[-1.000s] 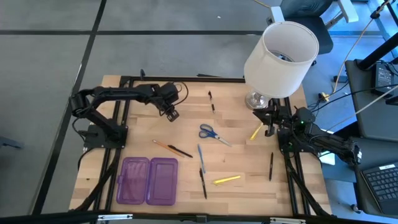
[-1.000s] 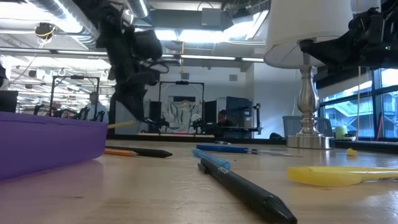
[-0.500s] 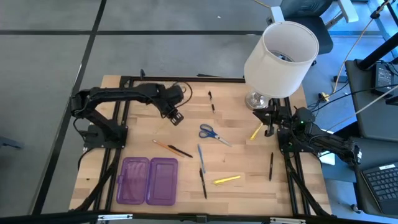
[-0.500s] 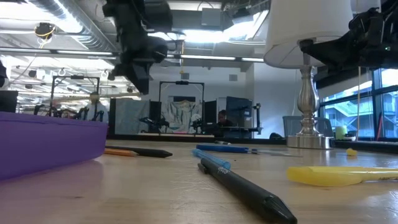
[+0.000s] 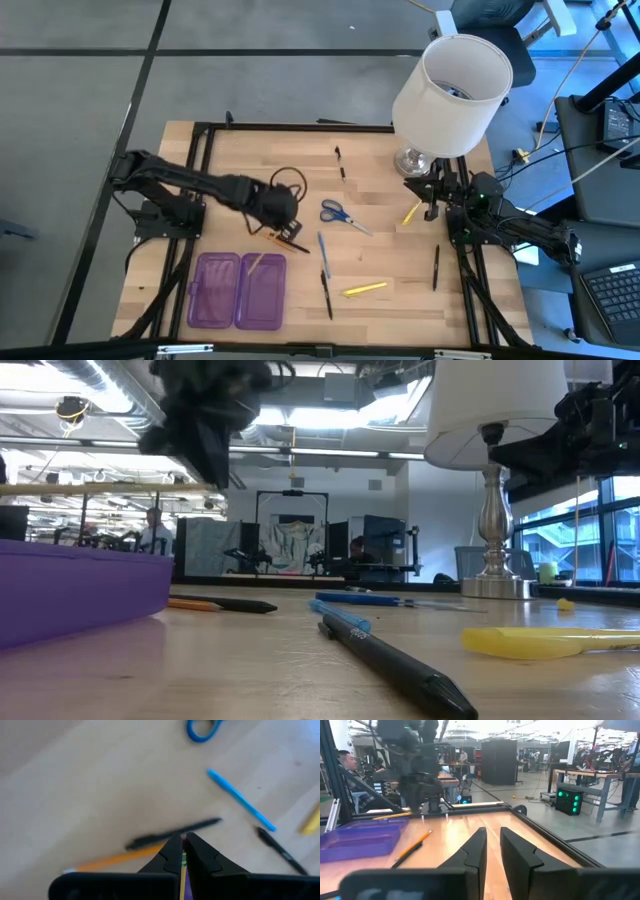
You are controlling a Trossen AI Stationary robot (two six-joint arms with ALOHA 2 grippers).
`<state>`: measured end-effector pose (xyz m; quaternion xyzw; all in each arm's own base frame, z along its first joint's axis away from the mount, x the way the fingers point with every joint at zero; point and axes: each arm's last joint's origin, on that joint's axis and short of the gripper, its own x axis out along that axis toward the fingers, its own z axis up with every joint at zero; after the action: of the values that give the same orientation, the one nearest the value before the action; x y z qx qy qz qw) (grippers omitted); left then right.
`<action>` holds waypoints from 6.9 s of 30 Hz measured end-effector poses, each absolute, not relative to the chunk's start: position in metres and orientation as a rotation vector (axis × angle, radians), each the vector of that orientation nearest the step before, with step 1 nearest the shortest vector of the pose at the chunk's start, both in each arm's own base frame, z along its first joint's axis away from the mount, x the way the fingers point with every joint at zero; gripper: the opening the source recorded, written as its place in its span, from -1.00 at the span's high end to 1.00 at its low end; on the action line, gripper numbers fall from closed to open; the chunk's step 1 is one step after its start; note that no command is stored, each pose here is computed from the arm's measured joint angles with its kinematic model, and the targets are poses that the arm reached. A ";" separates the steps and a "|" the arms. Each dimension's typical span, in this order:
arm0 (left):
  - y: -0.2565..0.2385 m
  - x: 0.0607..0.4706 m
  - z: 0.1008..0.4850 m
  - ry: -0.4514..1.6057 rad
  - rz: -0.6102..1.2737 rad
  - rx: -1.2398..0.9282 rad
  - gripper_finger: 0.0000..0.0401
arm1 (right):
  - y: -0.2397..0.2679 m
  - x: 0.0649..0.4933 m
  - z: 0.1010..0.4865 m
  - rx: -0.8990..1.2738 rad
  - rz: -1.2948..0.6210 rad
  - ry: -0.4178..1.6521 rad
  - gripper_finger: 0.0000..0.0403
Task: Pick & place school supplies into a supply box
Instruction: Put the yellow pencil into the violet box, then put the orange pencil into the violet box
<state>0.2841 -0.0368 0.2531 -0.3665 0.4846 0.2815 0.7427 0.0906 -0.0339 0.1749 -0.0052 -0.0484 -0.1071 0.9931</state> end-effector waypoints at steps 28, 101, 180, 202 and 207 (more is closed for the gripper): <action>-0.117 0.301 0.179 1.229 0.751 -0.893 0.98 | -0.034 0.090 0.178 -0.046 -0.217 -0.128 0.70; -0.078 0.266 0.229 1.236 0.227 0.006 0.53 | -0.034 0.091 0.172 -0.031 -0.217 -0.070 0.70; -0.017 0.199 0.186 1.415 0.090 0.028 0.40 | -0.034 0.091 0.172 -0.054 -0.218 -0.062 0.70; -0.020 0.210 0.159 1.551 0.046 0.086 0.51 | -0.034 0.091 0.171 -0.051 -0.218 -0.058 0.70; -0.020 0.211 0.159 1.539 0.027 0.114 0.51 | -0.034 0.091 0.171 -0.051 -0.218 -0.057 0.70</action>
<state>0.2112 -0.0196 0.1593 0.0517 0.6955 0.0124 0.7165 0.0909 -0.0340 0.1714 -0.0255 -0.0285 -0.1085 0.9934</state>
